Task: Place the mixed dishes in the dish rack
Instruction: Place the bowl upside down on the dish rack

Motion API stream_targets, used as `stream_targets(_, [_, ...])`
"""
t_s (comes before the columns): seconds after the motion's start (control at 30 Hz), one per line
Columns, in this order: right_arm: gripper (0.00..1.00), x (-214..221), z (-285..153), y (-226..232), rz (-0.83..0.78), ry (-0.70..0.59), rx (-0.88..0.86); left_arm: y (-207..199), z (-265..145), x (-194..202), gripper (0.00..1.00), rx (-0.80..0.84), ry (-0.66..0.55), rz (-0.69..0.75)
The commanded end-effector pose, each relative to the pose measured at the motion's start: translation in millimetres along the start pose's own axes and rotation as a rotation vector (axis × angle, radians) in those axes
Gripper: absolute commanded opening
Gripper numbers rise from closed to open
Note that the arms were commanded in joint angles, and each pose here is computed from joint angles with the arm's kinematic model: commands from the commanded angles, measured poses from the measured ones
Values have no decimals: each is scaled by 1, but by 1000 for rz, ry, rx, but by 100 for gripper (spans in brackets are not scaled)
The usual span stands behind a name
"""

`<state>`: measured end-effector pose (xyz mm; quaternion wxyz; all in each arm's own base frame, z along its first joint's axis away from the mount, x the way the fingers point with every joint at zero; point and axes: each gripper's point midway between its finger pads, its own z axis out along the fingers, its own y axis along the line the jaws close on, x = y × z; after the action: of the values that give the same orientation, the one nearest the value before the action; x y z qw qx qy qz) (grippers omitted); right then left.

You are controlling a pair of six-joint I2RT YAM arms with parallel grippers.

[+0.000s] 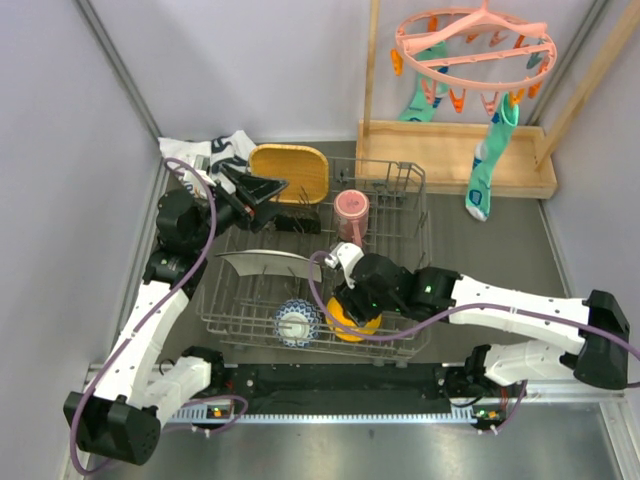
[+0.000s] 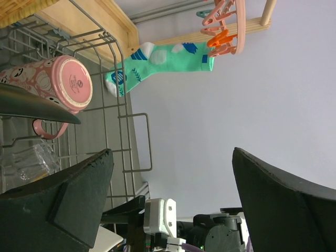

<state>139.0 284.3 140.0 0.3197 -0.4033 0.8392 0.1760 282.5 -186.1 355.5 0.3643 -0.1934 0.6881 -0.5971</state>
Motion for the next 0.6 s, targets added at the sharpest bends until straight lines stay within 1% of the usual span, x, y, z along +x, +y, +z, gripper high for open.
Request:
stream_targets(0.0, [4, 22, 0, 3, -38, 106, -14, -11, -6, 0, 98, 42, -3, 25])
stream_targets(0.1, [3, 18, -8, 4, -43, 103, -22, -10, -6, -1, 98, 42, -5, 24])
stream_targets(0.13, [0, 17, -10, 4, -46, 101, -25, -10, -6, -1, 98, 40, -4, 22])
stream_targets(0.37, [0, 5, -30, -4, -129, 88, -13, -9, -5, -2, 98, 46, -4, 17])
stream_targets(0.57, [0, 2, -31, -15, -126, 82, -12, -10, -6, -3, 98, 48, -5, 19])
